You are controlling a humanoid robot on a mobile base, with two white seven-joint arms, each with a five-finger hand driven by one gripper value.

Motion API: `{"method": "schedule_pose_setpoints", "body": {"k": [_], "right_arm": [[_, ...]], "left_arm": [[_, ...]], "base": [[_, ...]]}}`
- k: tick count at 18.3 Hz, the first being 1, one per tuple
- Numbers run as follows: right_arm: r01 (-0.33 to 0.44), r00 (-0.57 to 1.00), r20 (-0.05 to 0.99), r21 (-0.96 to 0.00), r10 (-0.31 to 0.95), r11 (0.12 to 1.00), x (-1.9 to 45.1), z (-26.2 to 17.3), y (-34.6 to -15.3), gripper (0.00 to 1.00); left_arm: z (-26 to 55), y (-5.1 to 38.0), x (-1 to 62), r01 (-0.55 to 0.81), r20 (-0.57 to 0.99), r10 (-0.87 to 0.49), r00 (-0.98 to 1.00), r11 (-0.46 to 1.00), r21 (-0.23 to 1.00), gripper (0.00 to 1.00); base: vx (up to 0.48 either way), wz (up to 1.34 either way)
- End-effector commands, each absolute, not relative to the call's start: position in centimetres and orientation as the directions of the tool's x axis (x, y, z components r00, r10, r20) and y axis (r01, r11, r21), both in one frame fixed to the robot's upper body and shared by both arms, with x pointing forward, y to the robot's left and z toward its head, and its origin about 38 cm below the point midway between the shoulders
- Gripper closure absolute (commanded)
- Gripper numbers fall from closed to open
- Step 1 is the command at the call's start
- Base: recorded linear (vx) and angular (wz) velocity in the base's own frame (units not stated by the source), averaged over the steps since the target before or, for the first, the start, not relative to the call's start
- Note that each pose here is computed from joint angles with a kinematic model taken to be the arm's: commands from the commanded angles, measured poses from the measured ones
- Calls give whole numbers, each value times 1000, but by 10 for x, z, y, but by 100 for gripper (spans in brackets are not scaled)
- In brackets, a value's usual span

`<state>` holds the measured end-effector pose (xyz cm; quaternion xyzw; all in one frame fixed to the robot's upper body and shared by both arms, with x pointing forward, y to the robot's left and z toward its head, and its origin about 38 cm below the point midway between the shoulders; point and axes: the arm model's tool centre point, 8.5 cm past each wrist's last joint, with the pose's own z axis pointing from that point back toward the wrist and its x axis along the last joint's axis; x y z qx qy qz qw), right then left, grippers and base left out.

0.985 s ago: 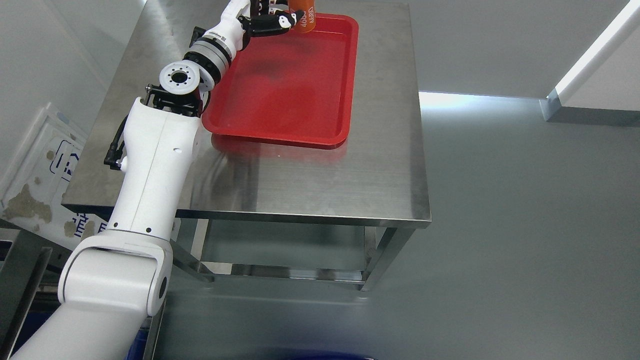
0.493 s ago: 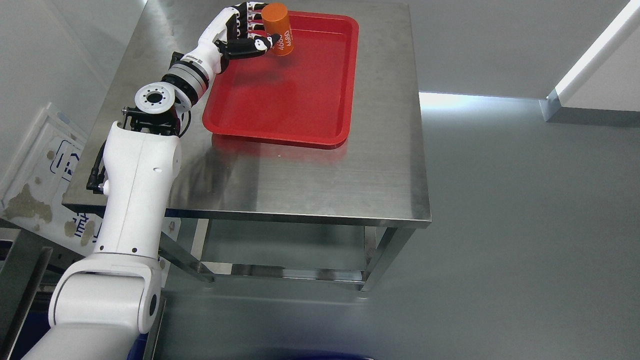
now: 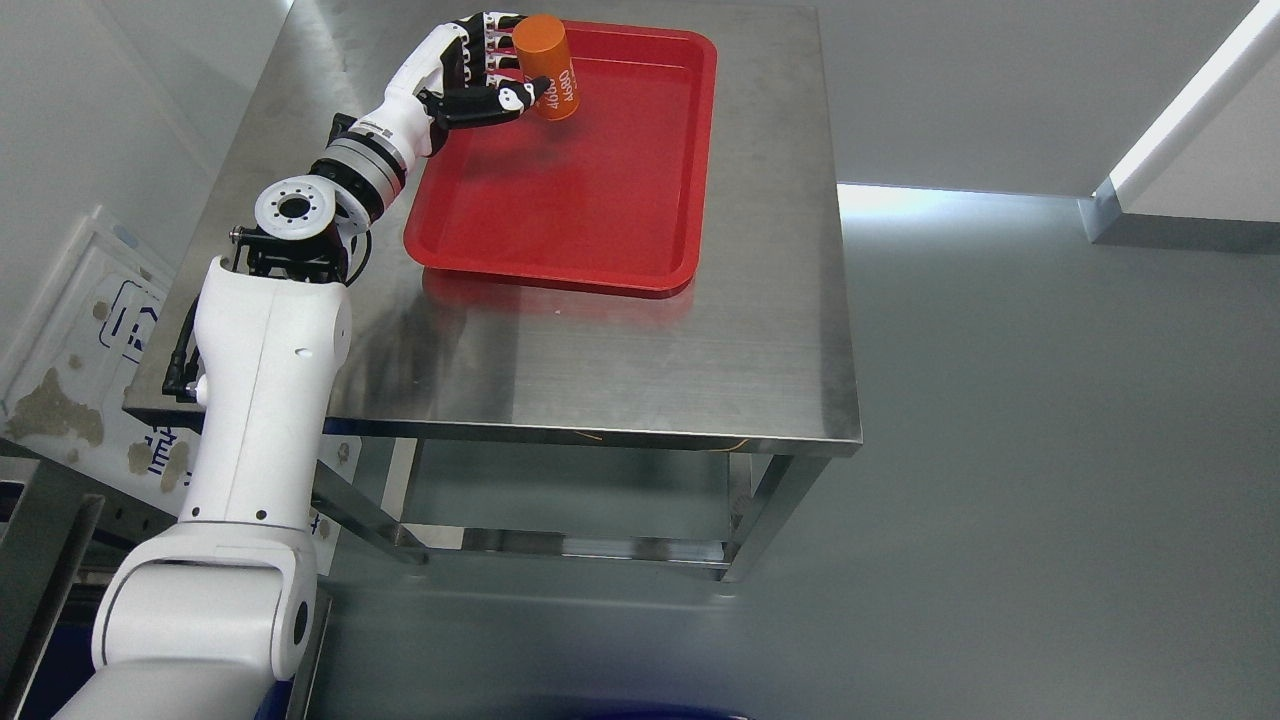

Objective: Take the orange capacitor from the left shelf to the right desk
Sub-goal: 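Lower the capacitor onto the red tray and open the left hand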

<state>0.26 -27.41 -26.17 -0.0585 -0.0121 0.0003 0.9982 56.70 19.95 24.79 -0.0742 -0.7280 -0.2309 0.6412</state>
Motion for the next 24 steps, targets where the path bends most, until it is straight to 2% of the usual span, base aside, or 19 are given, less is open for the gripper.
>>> {"method": "schedule_pose_setpoints", "body": {"k": [1,9,10,16,20,24], "right_arm": [[8,1000,23,-134,-5,991,-4,-261,-285,0],[8,1000,23,-134,-5,991,-4,-261,-285,0],[8,1000,23,-134,-5,991,-4,-261,-285,0],[8,1000,21,-134,-5,991,-4,-261,-285,0],[8,1000,23,-134,-5,991,-4,-261,-285,0],[8,1000,23,-134,-5,991,-4,-261,-285,0]], "left_arm": [[245,198,563,413,967,-189,-170,877,244,75],[238,193,561,431,967,-199,-161,867,250,67],[236,190,560,437,966,-204,-160,863,255,62],[235,189,560,440,965,-207,-160,860,257,44],[238,188,559,440,964,-206,-168,860,260,24],[244,191,559,431,965,-191,-179,866,252,15]], "base": [[0,0],[0,0],[0,0],[0,0],[0,0],[0,0]]}}
